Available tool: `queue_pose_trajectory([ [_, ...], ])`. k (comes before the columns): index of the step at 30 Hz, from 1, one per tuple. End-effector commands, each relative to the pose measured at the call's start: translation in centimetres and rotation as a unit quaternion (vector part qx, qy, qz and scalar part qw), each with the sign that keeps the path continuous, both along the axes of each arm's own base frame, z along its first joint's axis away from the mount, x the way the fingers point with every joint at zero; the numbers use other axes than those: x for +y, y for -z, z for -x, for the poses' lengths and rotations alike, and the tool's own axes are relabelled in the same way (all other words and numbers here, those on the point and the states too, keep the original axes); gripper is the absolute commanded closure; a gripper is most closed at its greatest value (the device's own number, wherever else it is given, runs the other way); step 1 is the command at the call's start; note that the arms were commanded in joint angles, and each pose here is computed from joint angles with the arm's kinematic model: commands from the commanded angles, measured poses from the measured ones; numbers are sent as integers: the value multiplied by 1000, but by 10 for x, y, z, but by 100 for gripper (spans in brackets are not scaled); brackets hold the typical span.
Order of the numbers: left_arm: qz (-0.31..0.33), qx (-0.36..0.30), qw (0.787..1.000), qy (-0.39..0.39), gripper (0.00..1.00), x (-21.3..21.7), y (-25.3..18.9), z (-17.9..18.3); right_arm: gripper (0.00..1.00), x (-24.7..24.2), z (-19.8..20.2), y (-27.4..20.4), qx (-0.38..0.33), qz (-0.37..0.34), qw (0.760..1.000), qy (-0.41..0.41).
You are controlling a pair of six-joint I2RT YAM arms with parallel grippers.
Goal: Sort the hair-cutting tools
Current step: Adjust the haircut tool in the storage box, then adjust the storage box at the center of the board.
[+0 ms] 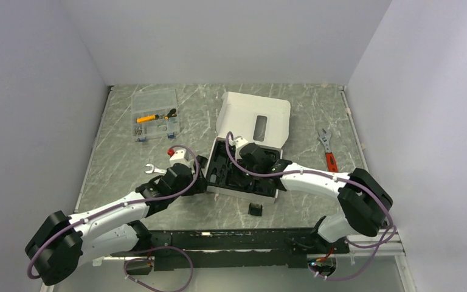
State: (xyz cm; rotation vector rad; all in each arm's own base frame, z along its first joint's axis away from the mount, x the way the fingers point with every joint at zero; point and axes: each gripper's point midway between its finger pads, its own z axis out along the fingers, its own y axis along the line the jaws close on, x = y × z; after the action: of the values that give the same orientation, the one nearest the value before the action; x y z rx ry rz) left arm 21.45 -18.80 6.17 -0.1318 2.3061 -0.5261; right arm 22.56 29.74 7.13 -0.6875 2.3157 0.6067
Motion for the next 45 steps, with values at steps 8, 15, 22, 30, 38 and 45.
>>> queue_pose_trajectory([
  [8,-42,-11,999,-17,23,21,2,1,80,-10,-18,-32,-27,-42,998,26],
  [15,-8,-60,997,-50,21,29,-34,-6,38,-87,-53,-103,-121,-126,959,223],
  [22,19,-51,998,-41,20,15,-40,-12,26,-152,-52,-50,-50,-88,927,362],
  [30,20,-10,998,61,25,-31,-25,-15,28,-153,-36,0,19,-100,924,369],
  [38,38,-23,983,179,31,-80,-25,-5,32,-178,-36,17,35,-86,905,415],
  [45,41,-32,961,270,35,-116,-27,8,34,-189,-38,29,58,-97,891,439],
])
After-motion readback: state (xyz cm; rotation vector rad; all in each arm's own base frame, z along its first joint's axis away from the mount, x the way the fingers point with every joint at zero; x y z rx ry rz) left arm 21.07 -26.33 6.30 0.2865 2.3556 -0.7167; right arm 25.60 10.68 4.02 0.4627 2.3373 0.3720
